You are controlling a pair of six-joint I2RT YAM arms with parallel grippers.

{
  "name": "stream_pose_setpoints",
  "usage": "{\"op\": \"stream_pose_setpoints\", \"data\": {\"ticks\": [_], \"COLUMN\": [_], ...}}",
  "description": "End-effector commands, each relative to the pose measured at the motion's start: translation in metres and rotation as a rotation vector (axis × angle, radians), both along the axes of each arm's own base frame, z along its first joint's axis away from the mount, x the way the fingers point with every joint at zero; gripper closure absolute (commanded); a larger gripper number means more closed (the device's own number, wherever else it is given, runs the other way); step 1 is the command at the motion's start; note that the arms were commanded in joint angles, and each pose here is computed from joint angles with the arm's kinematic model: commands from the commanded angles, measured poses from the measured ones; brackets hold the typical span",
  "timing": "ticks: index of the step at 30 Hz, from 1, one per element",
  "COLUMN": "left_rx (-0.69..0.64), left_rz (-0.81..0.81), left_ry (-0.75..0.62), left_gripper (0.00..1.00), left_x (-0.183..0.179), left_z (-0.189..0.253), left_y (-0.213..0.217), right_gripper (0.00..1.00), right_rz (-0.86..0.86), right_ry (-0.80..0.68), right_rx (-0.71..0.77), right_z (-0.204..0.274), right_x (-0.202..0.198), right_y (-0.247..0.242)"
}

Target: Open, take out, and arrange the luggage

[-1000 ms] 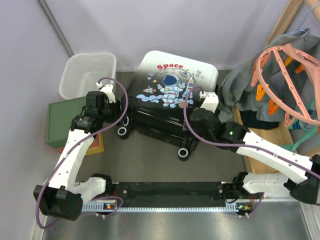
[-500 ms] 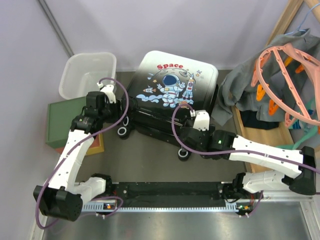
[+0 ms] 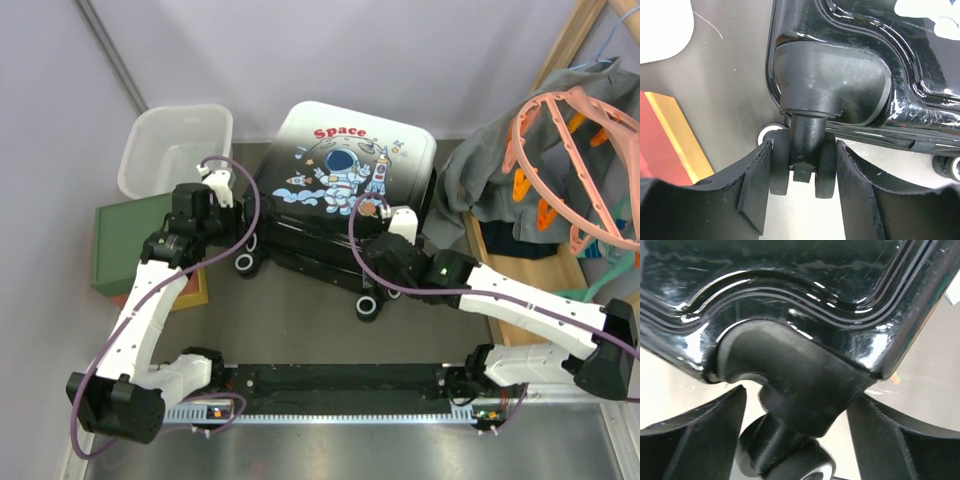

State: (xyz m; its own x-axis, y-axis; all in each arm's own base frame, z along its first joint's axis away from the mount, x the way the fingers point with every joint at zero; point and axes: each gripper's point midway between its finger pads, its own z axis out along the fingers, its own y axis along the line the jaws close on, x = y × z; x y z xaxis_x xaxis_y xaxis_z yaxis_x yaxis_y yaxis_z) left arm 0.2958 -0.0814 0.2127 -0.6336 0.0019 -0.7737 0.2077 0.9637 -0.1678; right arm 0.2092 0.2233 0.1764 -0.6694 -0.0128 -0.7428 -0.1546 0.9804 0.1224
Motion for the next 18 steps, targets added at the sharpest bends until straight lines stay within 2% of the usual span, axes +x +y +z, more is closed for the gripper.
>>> {"op": "stream_pose_setpoints", "data": {"ticks": [1, 6, 7, 9, 10, 13, 15, 18], "left_rx": [-0.019, -0.017, -0.018, -0.025, -0.039, -0.098, -0.135, -0.162], "left_rz": [-0.090, -0.141, -0.150, -0.165, -0.182, -0.212, -0.224, -0.208], "left_ry": [0.067, 0.066, 0.064, 0.057, 0.053, 0.028, 0.027, 0.038], "left_gripper": [1.00, 1.00, 1.00, 1.00, 1.00, 1.00, 1.00, 1.00], "left_x": [-0.022, -0.027, -0.028, -0.031, -0.032, -0.036, -0.037, -0.035], "left_z": [-0.010, -0.012, -0.011, -0.008, -0.005, 0.010, 0.015, 0.013], "left_y": [-0.013, -0.017, -0.017, -0.019, -0.023, -0.033, -0.039, -0.042], "right_gripper": [0.27, 0.38, 0.47, 0.55, 0.63, 0.77, 0.82, 0.99], "right_rz": [0.116, 0.123, 0.114, 0.115, 0.104, 0.138, 0.151, 0.166], "right_ry": [-0.018, 0.016, 0.013, -0.004, -0.028, -0.082, -0.115, -0.167], "right_rx": [0.137, 0.159, 0.169, 0.158, 0.163, 0.154, 0.145, 0.146], "right_z": [0.012, 0.001, 0.001, 0.006, 0.016, 0.041, 0.055, 0.082], "right_x": [0.010, 0.015, 0.020, 0.027, 0.036, 0.054, 0.068, 0.085], "right_y": [0.035, 0.039, 0.038, 0.034, 0.031, 0.032, 0.029, 0.029]}}
